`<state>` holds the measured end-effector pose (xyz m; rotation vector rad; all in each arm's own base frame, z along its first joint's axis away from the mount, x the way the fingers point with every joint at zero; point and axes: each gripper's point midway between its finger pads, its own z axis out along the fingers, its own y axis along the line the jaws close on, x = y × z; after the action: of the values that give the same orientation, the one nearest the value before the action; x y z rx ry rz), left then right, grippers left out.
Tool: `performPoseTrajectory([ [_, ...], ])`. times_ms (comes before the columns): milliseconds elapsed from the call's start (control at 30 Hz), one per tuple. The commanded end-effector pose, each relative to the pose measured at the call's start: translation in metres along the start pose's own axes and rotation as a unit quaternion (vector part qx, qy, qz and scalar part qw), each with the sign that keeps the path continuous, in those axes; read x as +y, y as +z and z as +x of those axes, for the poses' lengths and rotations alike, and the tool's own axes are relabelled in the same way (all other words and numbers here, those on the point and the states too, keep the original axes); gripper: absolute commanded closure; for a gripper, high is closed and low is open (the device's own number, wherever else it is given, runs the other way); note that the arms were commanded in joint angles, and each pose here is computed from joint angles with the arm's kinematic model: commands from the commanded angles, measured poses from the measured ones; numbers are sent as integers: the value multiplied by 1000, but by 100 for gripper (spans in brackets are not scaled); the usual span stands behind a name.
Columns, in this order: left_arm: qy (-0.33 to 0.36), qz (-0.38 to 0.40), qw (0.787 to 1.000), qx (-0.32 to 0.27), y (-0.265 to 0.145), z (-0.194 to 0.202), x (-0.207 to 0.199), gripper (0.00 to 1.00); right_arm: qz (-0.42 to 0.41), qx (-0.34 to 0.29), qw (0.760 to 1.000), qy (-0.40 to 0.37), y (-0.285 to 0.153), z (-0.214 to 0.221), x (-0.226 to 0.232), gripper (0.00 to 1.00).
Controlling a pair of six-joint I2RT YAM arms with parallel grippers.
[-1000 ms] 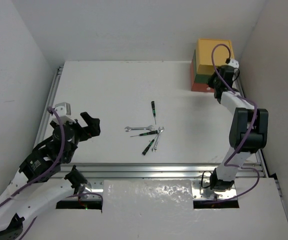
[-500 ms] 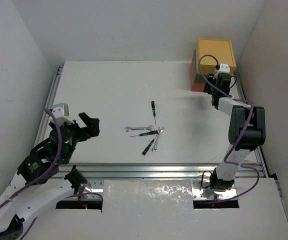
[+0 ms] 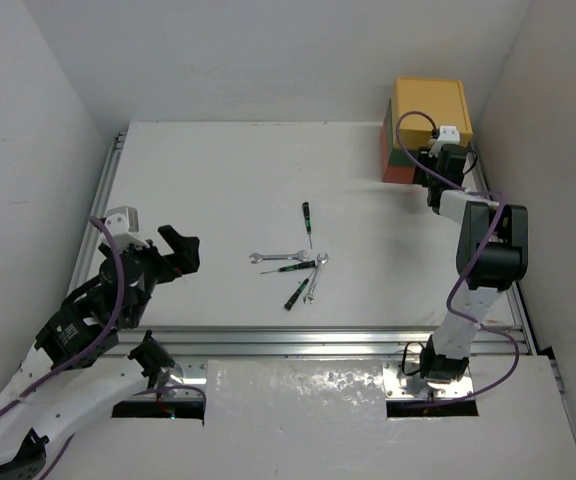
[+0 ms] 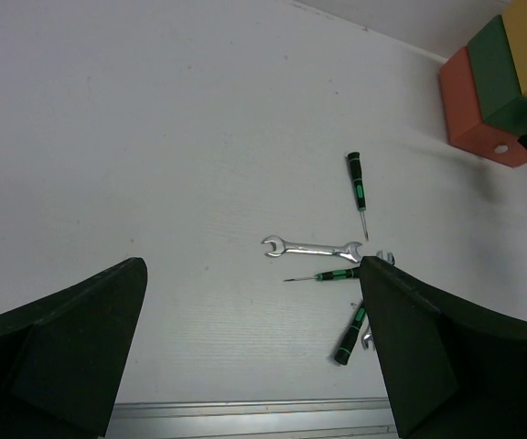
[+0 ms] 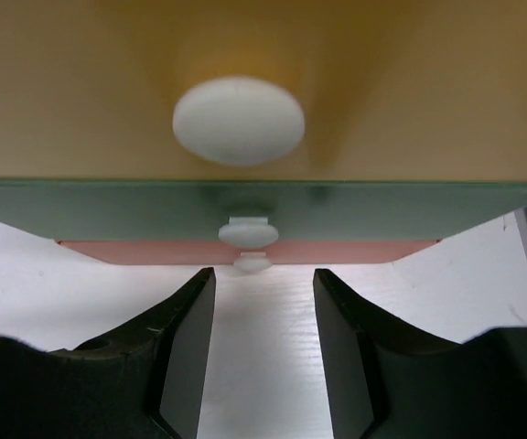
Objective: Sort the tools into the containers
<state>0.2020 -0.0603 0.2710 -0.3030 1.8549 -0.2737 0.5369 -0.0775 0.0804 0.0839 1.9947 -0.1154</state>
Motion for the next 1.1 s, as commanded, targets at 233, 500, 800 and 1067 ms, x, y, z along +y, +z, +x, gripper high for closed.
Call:
performPoseTrajectory([
  [233, 4, 17, 1000, -3, 4, -2, -10, 0, -25, -65, 998, -9, 15, -55, 1, 55],
  [500, 5, 14, 1000, -3, 5, -2, -10, 0, -3, -54, 998, 13, 29, -54, -6, 69],
  [800, 9, 15, 1000, 1, 6, 0, -11, 0, -15, -70, 997, 17, 19, -61, -2, 91],
  [1067, 5, 25, 1000, -3, 3, -2, -12, 0, -8, -62, 998, 26, -15, -24, -1, 88],
])
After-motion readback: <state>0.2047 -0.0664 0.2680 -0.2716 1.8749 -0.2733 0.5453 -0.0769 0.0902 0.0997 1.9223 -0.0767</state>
